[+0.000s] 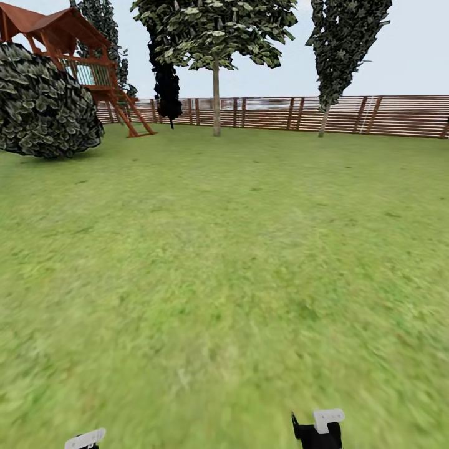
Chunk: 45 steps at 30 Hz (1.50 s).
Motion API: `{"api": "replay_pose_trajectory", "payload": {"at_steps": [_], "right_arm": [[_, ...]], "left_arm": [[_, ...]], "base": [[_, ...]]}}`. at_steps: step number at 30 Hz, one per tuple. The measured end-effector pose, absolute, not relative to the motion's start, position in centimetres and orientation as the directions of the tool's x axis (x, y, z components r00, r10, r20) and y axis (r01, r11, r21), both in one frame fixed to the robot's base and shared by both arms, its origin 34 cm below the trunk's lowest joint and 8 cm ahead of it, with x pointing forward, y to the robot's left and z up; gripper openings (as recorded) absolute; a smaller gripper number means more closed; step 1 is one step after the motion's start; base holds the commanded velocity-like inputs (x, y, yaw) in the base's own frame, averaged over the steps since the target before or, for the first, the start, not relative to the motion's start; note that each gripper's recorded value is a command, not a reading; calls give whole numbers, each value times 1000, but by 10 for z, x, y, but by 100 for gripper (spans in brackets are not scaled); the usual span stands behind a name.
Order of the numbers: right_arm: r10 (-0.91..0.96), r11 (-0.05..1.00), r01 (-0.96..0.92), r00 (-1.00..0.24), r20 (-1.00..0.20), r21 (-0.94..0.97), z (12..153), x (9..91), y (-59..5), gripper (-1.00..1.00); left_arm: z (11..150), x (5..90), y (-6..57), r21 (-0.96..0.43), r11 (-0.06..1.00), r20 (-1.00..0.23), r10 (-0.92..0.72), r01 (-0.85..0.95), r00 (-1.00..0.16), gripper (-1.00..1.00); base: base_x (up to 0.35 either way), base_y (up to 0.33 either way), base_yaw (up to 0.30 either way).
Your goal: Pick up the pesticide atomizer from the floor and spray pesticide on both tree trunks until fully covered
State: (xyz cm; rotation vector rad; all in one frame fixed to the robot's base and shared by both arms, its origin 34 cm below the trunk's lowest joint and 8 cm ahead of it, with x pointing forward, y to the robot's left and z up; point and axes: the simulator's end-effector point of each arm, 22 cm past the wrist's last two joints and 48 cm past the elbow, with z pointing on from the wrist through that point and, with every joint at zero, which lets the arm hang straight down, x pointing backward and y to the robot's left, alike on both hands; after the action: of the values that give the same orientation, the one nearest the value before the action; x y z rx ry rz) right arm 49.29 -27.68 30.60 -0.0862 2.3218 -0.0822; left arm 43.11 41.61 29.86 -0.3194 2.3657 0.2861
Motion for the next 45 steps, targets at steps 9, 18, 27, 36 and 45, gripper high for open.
{"api": "replay_pose_trajectory", "payload": {"at_steps": [9,18,27,36,45], "right_arm": [[-88,996,-37,-682,-726,-86,306,493,-276,100],[-88,996,-38,-682,-726,-86,306,493,-276,100],[-89,996,-38,-682,-726,-86,306,493,-276,100],[-89,996,-39,-682,-726,-85,306,493,-275,100],[-89,996,-38,-682,-726,-85,306,493,-276,100]], "left_arm": [[299,431,416,114,945,-689,-148,-307,-710,-100],[299,431,416,114,945,-689,-148,-307,-710,-100],[299,431,416,114,945,-689,-148,-307,-710,-100],[299,431,416,114,945,-689,-147,-307,-710,-100],[299,431,416,115,945,-689,-147,-307,-710,-100]], "base": [[341,0,0],[340,0,0],[340,0,0],[340,0,0],[340,0,0]]}}
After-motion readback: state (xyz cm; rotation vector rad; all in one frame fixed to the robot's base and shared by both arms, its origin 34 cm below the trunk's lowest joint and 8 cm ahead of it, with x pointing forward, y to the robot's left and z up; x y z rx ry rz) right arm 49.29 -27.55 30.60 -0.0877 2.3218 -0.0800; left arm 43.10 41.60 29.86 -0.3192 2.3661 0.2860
